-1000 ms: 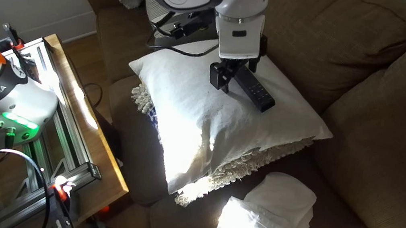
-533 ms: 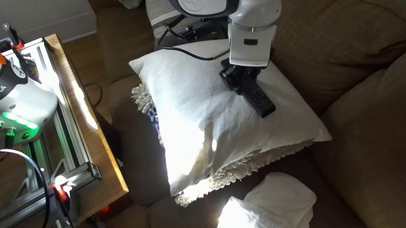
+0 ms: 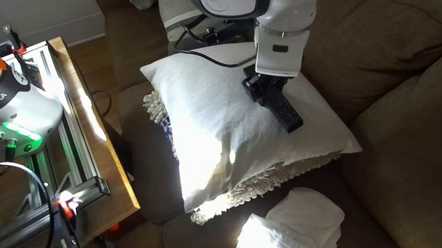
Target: Put the remote directly on the sofa
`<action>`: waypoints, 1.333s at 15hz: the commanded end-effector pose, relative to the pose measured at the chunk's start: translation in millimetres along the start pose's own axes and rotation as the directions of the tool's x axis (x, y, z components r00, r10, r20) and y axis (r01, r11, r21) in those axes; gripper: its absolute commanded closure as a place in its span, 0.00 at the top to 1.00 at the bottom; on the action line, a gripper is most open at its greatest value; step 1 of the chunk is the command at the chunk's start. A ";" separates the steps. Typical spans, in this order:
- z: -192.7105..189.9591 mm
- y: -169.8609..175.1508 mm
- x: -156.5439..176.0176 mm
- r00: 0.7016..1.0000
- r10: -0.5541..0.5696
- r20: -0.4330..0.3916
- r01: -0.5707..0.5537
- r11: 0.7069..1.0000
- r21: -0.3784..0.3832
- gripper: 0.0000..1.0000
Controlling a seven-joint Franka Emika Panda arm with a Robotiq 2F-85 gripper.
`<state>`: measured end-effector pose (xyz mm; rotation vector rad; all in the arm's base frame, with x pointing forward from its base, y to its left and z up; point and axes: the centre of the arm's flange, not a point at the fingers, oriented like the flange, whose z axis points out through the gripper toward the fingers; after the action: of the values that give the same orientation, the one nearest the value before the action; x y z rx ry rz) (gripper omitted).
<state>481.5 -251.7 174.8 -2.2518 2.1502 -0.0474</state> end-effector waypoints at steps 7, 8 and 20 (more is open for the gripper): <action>-30.0 74.2 148.2 0.940 -0.267 0.210 0.301 0.942 -0.146 0.26; -30.6 77.5 152.0 0.922 -0.306 0.236 0.347 0.925 -0.157 0.26; -10.7 68.0 183.8 0.769 -0.614 0.177 0.636 0.762 -0.120 0.26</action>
<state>418.9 -407.0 201.8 -2.7514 1.4729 0.3152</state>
